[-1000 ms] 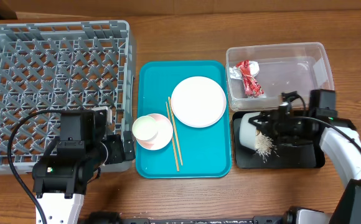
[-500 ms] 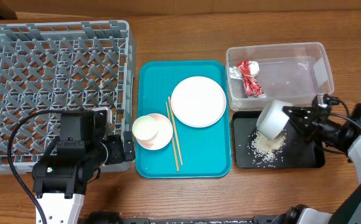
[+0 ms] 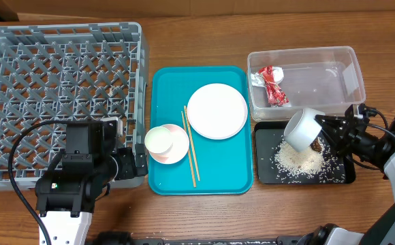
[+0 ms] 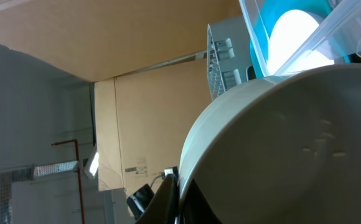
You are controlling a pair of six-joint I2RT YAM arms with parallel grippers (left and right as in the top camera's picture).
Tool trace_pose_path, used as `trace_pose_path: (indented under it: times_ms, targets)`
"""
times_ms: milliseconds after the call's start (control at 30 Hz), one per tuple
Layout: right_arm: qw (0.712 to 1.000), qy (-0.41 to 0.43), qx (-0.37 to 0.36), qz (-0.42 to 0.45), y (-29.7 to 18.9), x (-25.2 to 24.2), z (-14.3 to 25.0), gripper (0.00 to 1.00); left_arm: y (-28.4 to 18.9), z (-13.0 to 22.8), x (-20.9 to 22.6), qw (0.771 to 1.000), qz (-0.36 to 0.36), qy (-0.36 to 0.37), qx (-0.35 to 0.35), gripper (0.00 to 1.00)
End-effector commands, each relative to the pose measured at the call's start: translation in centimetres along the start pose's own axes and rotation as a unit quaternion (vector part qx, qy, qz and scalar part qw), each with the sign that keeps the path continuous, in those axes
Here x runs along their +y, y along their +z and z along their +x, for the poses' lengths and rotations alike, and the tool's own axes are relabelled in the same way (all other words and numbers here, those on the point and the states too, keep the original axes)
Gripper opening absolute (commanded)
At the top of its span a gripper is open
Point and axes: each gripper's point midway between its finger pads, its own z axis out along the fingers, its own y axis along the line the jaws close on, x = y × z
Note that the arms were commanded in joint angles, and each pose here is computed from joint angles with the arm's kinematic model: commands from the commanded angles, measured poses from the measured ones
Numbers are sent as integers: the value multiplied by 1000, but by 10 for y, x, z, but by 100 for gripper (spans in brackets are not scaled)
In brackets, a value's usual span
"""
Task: Sort waste into correct bins and load items into the dishwasher
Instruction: 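Tip the rice bowl over the black tray to dump the rice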
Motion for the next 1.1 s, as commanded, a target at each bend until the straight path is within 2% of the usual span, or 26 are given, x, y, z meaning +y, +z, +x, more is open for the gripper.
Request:
trace_pose_path:
  times_ms: [0,133,233,300,367,433,567,667,867,967,1067]
  targets:
    - [1000,2,6,-16,-1,7,4,4,-6,-7,-1,1000,1,-10,-12,100]
    - [1000,-9,8,-11,1,6,3,4,-6,-7,-1,1000,1,-10,-12,100]
    - [999,-9,-18,46,2,-14,-6,4,-6,-7,-1,1000,1,-10,-12,100]
    - [994,30,-41,95,0,-33,-9,4,-6,-7,-1,1000,1,-10,-11,100]
    - [997,15,-26,68,2,-23,-5,4,-6,-7,-1,1000,1,-10,-11,100]
    - [996,-84,21,-15,6,8,7,4,-6,-7,-1,1000,1,-10,-11,100]
    - [992,-122,39,-8,16,8,12,4,-6,-7,-1,1000,1,-10,-12,100]
    - [993,-100,28,53,24,-12,8,4,-6,-7,-1,1000,1,-10,-11,100]
    - [982,-136,59,120,51,-19,23,4,-6,-7,-1,1000,1,-10,-11,100]
    - [955,-195,69,210,70,-17,32,4,-6,-7,-1,1000,1,-10,-11,100]
    - [916,-239,66,314,82,-19,35,4,-6,-7,0,1000,0,-10,-11,100]
